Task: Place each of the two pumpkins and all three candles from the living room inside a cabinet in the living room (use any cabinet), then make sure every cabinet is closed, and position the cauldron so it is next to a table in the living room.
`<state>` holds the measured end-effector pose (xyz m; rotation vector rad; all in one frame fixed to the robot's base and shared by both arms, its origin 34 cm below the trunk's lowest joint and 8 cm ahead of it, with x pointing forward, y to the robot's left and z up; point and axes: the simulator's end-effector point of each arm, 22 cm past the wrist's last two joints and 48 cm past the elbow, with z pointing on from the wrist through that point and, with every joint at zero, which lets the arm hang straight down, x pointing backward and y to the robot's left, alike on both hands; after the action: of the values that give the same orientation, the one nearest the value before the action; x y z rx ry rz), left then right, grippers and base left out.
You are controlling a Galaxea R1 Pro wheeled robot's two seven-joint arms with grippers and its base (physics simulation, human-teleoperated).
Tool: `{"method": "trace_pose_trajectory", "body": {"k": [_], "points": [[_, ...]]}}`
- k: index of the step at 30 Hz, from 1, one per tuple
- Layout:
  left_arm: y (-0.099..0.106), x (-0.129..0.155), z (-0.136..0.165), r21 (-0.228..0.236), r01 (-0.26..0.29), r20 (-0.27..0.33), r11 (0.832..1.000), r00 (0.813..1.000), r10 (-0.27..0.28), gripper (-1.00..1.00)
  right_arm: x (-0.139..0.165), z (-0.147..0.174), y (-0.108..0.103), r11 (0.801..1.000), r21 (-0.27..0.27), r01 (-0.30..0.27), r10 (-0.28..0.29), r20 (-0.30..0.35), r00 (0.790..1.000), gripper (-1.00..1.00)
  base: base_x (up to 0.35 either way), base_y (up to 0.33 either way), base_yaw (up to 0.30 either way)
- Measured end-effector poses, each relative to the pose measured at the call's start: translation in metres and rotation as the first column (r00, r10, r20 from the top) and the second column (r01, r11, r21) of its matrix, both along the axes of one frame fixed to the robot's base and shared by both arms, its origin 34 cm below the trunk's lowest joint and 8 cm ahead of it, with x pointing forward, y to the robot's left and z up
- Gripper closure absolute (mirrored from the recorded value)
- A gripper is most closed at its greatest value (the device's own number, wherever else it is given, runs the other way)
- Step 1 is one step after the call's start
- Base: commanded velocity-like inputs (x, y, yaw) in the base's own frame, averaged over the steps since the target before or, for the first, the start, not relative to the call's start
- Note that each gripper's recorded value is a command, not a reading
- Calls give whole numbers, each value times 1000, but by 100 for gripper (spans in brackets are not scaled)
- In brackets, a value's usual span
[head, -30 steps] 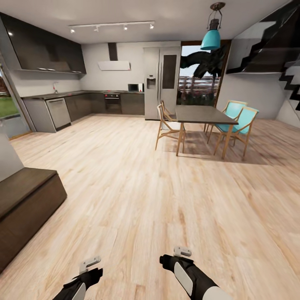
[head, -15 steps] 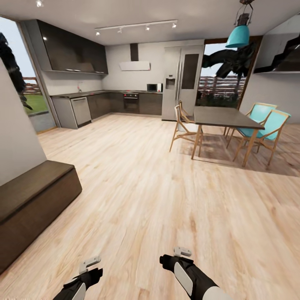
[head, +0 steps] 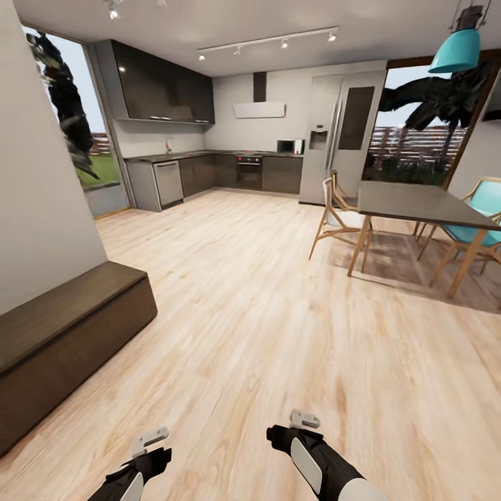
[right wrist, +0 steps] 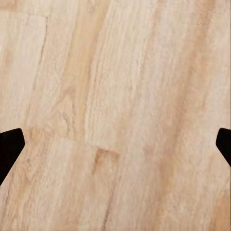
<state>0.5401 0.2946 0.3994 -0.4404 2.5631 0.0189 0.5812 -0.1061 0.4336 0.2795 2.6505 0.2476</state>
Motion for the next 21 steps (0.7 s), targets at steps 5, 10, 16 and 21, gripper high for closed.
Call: {"method": "trace_pose_trajectory", "body": {"k": [5,10,16,21], "points": [[0,0,0,0,0,0,1000,1000,0,-100,0,0,0,1000,0,0,0,-1,1000,-100,121,-83,281],[0,0,0,0,0,0,1000,1000,0,-100,0,0,0,1000,0,0,0,0,1000,-100,117,-110,281],[0,0,0,0,0,0,1000,1000,0,-100,0,0,0,1000,0,0,0,0,1000,-100,117,-122,281],[0,0,0,0,0,0,1000,1000,0,-100,0,0,0,1000,0,0,0,-1,1000,-100,117,-121,281]]}}
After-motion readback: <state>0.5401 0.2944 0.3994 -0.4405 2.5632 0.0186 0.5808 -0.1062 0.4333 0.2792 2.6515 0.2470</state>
